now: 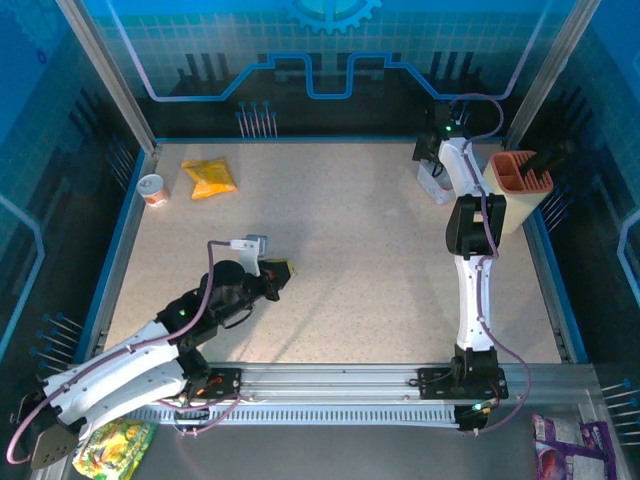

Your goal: Unlock the padlock with the key

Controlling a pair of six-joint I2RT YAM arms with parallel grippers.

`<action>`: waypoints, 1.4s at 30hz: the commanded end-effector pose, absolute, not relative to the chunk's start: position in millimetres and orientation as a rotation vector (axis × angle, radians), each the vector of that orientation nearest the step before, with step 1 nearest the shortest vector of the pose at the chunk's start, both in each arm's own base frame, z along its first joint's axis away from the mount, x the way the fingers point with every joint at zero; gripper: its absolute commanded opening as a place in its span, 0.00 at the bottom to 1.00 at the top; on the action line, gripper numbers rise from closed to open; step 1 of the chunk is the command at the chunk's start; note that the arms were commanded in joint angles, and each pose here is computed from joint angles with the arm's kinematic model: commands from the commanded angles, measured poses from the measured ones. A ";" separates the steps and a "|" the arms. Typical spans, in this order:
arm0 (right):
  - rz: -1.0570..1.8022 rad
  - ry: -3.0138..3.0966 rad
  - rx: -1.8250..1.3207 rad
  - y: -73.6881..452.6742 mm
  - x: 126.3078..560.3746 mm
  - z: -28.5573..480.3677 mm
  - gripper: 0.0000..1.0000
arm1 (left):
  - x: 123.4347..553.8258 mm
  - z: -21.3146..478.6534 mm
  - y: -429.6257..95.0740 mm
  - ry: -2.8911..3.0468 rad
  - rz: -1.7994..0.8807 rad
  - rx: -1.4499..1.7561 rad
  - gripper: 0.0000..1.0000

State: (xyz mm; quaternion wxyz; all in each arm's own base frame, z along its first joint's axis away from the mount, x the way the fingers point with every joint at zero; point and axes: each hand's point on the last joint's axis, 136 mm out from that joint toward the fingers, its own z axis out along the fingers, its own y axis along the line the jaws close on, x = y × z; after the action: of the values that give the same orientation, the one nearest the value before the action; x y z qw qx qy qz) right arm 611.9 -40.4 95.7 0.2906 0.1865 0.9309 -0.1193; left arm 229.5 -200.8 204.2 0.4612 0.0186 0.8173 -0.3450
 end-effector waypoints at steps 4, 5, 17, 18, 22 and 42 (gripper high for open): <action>-0.244 2.692 0.432 -3.3 573.3 46.8 1.00 | 235.1 210.2 -198.6 1.976 -0.820 0.059 0.00; -0.212 2.707 0.422 6.1 566.9 43.6 1.00 | 235.4 211.0 -197.6 1.975 -0.817 0.056 0.00; 0.027 2.752 0.248 126.8 479.8 43.0 0.98 | 230.5 214.5 -182.7 1.958 -0.780 0.040 0.00; 0.048 2.753 0.212 143.2 468.2 43.4 0.98 | 230.0 214.1 -181.7 1.958 -0.779 0.037 0.00; 0.143 2.773 0.058 209.5 423.3 40.4 0.97 | 228.9 213.0 -178.5 1.956 -0.780 0.022 0.00; 0.861 2.302 -0.404 301.0 257.4 183.1 0.87 | 217.3 203.2 -198.7 2.023 -1.002 -0.057 0.00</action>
State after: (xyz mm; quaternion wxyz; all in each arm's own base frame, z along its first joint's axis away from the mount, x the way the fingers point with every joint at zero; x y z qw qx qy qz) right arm 277.9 286.3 165.2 0.3040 -0.1455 0.9144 0.2241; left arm 217.9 -183.6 199.6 0.4494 -0.0123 0.8201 -0.3541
